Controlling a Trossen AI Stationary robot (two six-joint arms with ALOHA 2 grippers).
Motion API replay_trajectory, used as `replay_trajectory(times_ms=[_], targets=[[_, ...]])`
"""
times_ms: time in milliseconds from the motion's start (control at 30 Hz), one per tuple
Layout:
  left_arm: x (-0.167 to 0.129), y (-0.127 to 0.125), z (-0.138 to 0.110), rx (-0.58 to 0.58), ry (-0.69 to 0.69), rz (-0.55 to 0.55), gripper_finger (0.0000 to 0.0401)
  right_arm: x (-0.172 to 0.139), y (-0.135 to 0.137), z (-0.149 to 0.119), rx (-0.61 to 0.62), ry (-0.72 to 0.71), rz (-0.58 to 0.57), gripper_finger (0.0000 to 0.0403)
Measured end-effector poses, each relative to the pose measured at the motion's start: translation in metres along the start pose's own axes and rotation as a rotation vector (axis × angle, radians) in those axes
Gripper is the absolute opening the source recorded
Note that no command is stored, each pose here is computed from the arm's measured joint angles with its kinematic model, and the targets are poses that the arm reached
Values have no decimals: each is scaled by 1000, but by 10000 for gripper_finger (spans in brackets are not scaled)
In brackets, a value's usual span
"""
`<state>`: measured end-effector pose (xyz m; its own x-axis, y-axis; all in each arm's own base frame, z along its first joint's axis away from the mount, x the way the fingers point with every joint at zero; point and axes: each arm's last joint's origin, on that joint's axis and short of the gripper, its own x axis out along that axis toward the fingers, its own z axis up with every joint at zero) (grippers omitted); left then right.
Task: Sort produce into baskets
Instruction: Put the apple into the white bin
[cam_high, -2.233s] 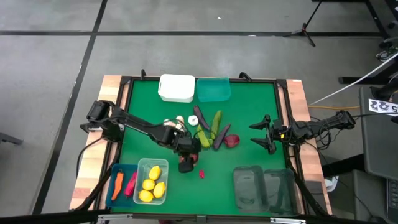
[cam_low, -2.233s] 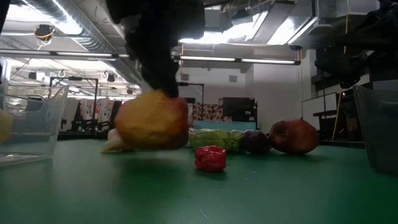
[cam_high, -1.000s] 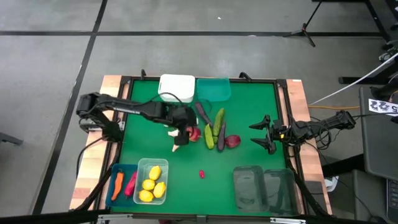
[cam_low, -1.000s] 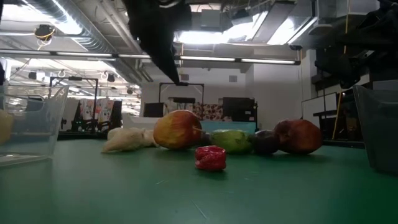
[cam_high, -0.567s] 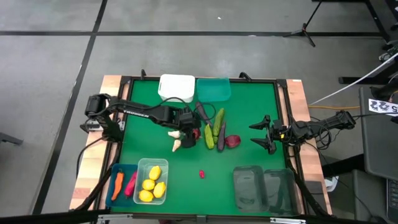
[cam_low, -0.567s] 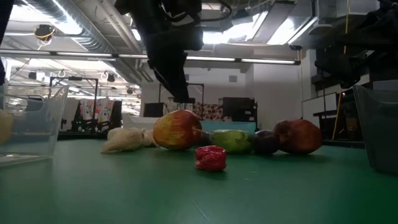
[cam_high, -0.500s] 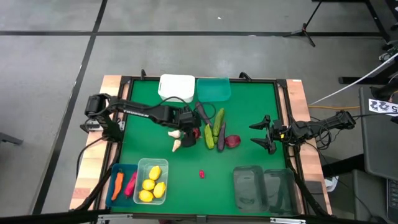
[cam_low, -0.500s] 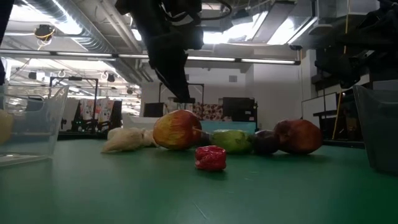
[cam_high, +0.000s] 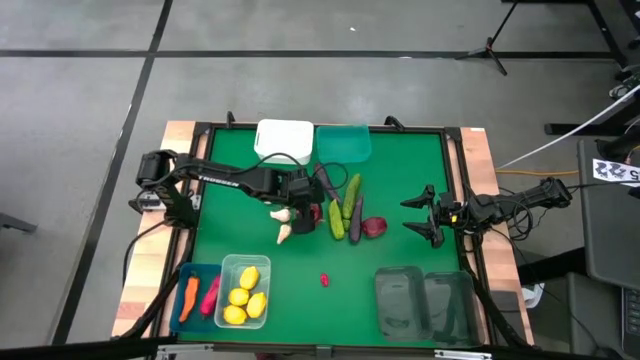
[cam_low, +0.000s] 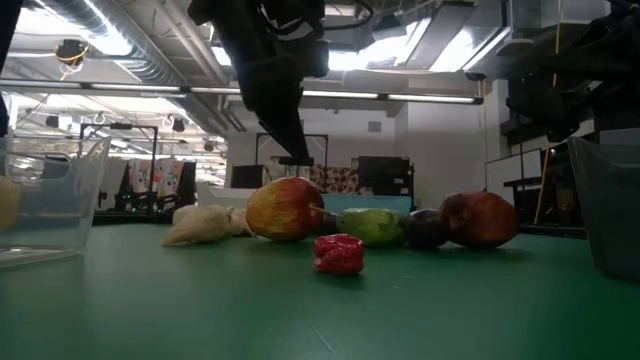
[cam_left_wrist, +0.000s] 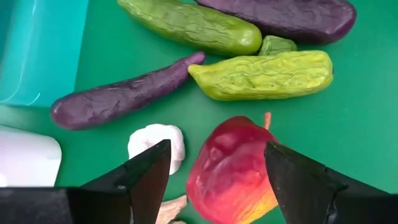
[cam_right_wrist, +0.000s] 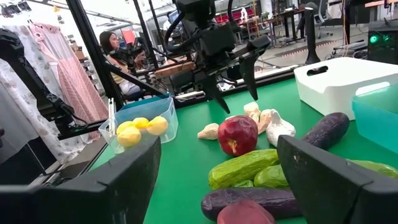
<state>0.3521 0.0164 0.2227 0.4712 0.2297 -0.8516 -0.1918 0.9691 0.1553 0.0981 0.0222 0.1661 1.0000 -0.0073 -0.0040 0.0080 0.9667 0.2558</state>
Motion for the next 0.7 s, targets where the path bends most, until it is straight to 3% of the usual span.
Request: replay_trajectory(times_ms=[133,300,467,700], targets=[[0,0,-1,3,8,-10,251,0,0,0,-2,0,0,321],[-1,-2,0,71,10,-137,262,0,0,0,-3,0,0,321],[-10,-4,7,147,1,-194,312,0,0,0,-6,0,0,321],[-5,-5,3,136,59,-183,390,0,0,0,-7,0,0,321]])
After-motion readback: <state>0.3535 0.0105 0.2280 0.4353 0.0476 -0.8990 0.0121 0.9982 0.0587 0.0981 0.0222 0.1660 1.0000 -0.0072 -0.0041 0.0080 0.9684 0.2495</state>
